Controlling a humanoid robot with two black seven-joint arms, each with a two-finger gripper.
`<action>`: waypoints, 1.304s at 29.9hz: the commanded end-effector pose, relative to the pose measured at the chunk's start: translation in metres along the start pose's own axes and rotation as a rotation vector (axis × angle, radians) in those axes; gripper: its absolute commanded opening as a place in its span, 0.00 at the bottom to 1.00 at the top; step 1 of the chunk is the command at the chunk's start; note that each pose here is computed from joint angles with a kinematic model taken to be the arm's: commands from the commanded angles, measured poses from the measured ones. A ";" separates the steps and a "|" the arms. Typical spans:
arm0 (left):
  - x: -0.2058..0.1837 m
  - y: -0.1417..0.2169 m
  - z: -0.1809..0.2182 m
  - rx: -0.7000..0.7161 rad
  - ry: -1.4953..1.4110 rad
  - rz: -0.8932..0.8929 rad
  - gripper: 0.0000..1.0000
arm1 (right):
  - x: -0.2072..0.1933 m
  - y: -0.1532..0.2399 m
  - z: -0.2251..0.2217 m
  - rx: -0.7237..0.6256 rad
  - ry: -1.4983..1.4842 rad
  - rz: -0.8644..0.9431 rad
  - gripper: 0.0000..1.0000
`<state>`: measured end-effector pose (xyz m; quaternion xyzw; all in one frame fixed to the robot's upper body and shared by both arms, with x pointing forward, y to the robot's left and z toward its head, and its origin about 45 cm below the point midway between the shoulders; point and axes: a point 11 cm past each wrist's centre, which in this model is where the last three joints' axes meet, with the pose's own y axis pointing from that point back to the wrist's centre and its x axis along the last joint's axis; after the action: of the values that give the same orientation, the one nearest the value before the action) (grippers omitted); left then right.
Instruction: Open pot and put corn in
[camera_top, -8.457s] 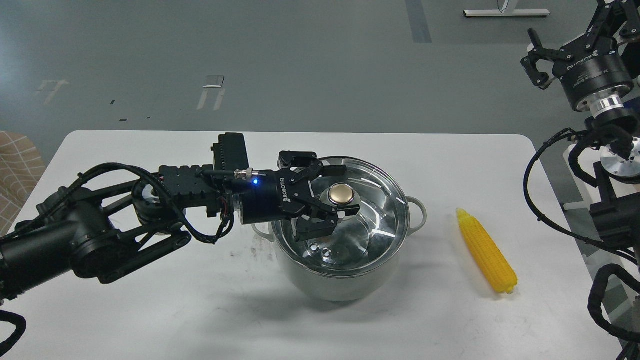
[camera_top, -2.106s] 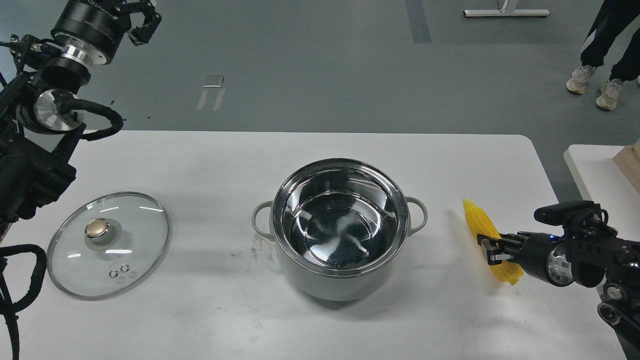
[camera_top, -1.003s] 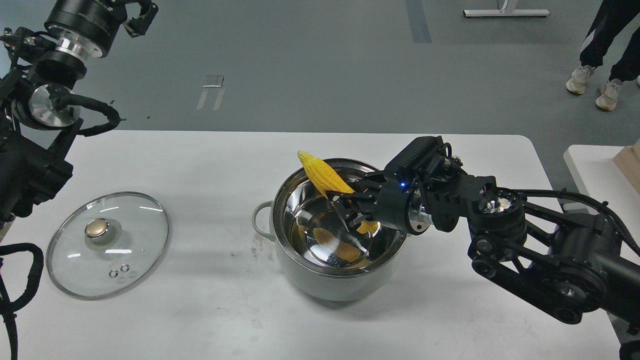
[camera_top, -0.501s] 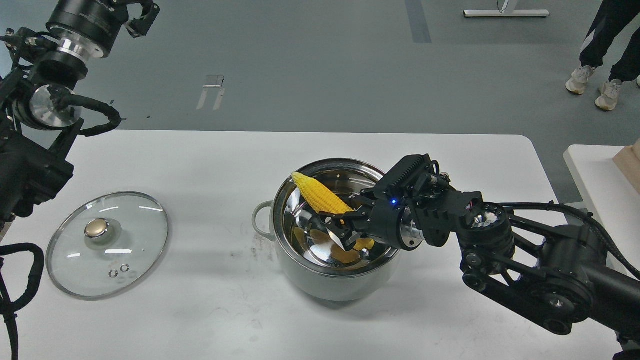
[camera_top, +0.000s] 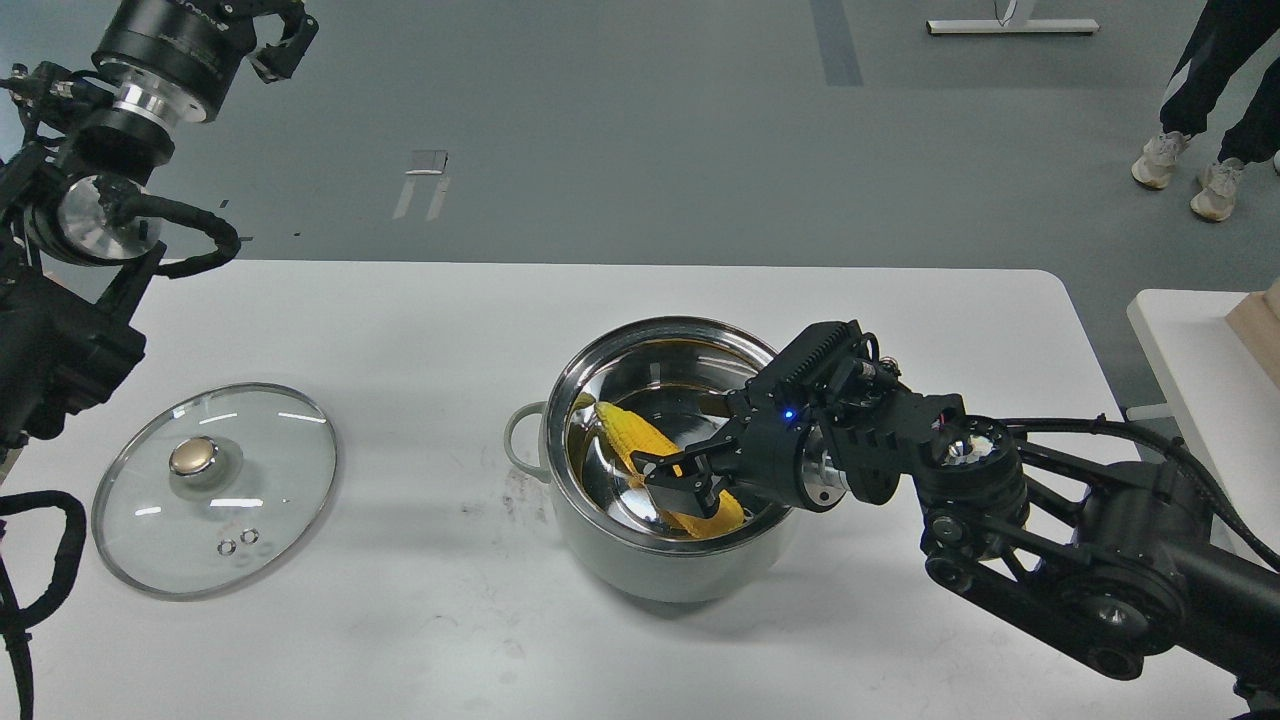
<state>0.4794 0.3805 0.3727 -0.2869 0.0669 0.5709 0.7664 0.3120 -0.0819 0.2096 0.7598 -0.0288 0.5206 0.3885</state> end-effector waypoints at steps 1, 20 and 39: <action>0.001 0.000 0.001 -0.004 -0.002 0.002 0.98 | 0.051 0.015 0.014 -0.024 -0.051 0.160 0.96; 0.015 0.010 0.000 0.001 0.011 0.040 0.98 | 0.202 0.130 0.143 0.147 -0.830 0.859 1.00; 0.015 0.010 -0.008 0.016 0.007 0.044 0.98 | 0.118 0.162 0.264 0.541 -1.748 1.194 1.00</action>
<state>0.4766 0.3911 0.3552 -0.2800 0.0811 0.5864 0.7558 0.4940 -0.3043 0.3713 0.8115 -0.5361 -0.0621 -0.2240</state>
